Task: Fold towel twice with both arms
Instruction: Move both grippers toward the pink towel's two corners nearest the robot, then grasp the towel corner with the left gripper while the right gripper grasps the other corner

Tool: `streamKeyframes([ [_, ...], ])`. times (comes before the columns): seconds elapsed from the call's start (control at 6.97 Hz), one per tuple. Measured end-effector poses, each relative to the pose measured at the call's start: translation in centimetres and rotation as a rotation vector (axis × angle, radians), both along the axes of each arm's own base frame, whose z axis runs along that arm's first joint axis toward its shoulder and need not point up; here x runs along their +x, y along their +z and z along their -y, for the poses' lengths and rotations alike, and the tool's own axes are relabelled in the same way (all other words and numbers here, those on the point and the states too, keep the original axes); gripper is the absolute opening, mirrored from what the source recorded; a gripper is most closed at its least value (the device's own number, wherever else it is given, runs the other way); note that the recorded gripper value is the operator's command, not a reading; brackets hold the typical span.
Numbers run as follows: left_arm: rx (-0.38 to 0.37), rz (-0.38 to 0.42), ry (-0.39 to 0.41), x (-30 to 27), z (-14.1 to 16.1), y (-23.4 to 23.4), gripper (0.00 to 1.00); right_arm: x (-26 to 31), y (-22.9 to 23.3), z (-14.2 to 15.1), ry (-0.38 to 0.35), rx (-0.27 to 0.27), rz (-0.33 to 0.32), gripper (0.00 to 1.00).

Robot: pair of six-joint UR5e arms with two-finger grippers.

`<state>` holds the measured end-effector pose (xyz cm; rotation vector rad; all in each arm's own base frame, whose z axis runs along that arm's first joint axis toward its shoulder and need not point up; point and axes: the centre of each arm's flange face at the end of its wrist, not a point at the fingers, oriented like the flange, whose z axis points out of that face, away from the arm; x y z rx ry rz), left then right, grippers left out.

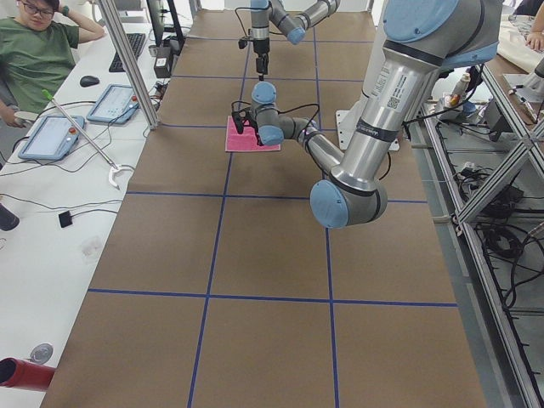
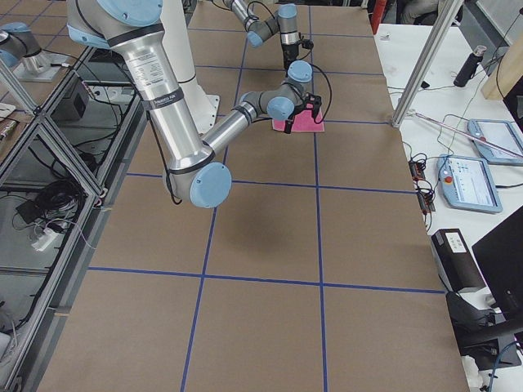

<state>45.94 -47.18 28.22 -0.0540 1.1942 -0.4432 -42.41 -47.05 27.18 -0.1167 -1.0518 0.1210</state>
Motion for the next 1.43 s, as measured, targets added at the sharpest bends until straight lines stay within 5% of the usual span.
streamKeyframes([
  [0.29,0.002,0.0,0.003,0.2,-0.2,-0.1,1.0,-4.3,-0.7,-3.5,-0.006,-0.008,0.054,0.99],
  [0.57,0.003,-0.002,0.003,0.2,-0.2,-0.2,1.0,-8.9,-0.3,-6.6,0.043,0.038,0.022,0.98],
  [0.86,0.006,-0.007,0.003,0.2,-0.2,-0.5,1.0,-12.3,0.8,-6.2,0.081,0.02,-0.028,0.95],
  [1.29,0.005,-0.004,0.003,0.3,-0.1,-0.4,1.0,-14.6,1.2,-5.1,0.108,-0.028,-0.06,0.77],
  [1.43,0.005,-0.002,0.004,0.4,-0.1,-0.3,1.0,-14.8,1.5,-5.0,0.11,-0.033,-0.066,0.62],
])
